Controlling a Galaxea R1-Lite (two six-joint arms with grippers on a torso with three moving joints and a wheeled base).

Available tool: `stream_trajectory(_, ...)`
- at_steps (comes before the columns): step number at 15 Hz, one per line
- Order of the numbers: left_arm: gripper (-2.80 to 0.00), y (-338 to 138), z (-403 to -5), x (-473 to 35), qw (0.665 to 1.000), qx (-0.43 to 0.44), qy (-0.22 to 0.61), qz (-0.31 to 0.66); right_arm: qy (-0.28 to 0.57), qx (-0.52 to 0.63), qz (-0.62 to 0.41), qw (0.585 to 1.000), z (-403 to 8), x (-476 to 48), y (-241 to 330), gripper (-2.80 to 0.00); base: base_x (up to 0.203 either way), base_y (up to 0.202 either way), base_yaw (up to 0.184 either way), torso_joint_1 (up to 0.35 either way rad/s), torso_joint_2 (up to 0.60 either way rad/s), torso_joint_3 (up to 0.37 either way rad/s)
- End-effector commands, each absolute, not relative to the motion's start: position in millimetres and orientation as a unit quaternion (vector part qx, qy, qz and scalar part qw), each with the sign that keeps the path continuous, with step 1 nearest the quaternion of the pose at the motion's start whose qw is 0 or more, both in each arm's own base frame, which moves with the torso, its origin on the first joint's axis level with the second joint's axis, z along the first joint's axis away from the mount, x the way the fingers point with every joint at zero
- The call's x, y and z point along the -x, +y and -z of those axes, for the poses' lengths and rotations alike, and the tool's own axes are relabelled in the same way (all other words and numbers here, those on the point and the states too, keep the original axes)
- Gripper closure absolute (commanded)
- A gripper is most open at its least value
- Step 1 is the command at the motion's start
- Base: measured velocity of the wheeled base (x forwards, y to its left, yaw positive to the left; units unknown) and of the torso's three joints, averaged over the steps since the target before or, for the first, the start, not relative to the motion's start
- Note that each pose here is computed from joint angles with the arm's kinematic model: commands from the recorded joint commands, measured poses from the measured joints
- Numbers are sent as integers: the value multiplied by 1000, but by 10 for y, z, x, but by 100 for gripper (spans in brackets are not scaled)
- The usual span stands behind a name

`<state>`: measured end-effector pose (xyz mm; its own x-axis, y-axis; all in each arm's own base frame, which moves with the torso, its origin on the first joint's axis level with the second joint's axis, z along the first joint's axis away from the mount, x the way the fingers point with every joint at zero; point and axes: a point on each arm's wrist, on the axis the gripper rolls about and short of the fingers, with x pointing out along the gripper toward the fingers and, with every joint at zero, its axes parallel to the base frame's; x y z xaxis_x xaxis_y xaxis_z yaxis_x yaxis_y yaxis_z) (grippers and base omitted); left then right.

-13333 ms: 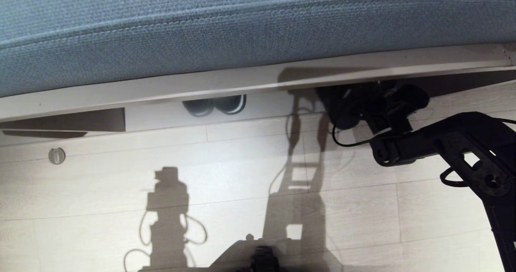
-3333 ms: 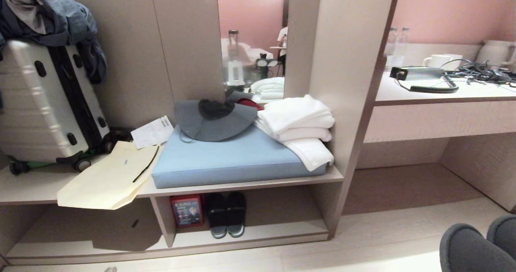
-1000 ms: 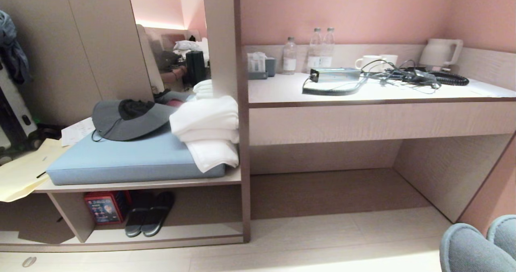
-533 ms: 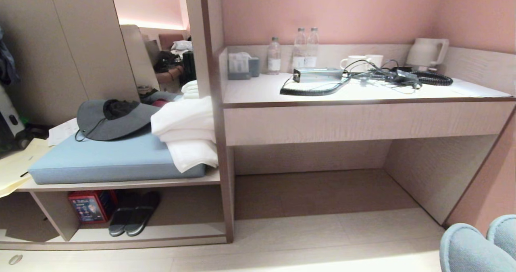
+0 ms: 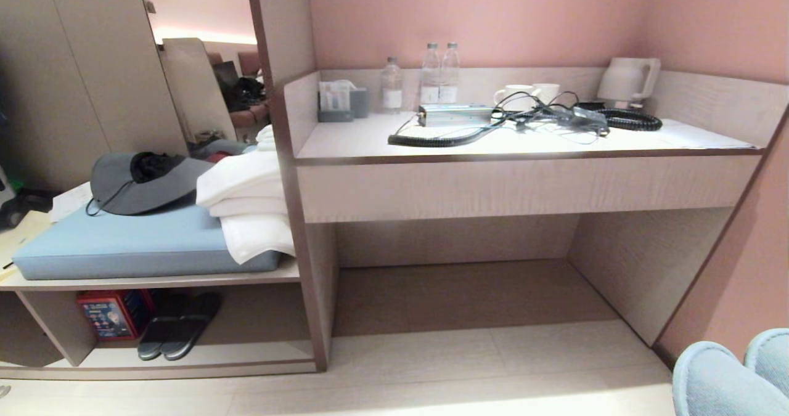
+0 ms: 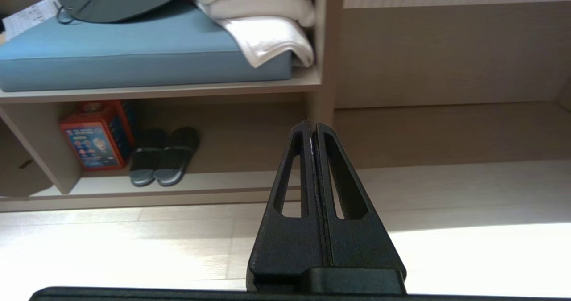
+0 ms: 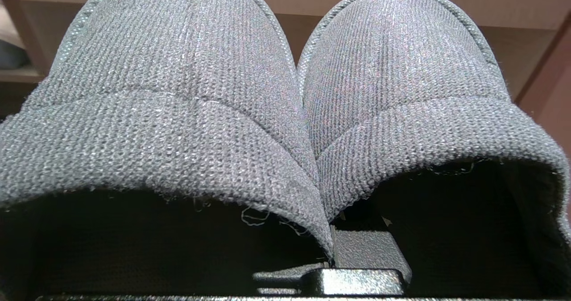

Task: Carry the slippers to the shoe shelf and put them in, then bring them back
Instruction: Place the slippers on the floor

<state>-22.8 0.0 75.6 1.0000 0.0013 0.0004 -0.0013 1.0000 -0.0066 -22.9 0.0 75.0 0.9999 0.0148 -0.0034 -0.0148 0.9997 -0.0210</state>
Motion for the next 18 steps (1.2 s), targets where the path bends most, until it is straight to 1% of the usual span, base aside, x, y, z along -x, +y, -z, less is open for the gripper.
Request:
stream_trajectory(1,0,0,-756,228,1000,3,-1,-1,1,11,-8,1000,-750,229,0,0,0,-184,1,2,12,2)
stream_trajectory(3,0,0,-756,228,1000,3,-1,-1,1,11,-8,1000,-750,229,0,0,0,-95,1,-2,1,2)
stream_trajectory(10,0,0,-756,228,1000,5,-1,-1,1,11,-8,1000,-750,229,0,0,0,0,0,0,1,-9)
stream_trajectory(18,0,0,-756,228,1000,5,-1,-1,1,11,-8,1000,-750,229,0,0,0,0,0,3,4,-179)
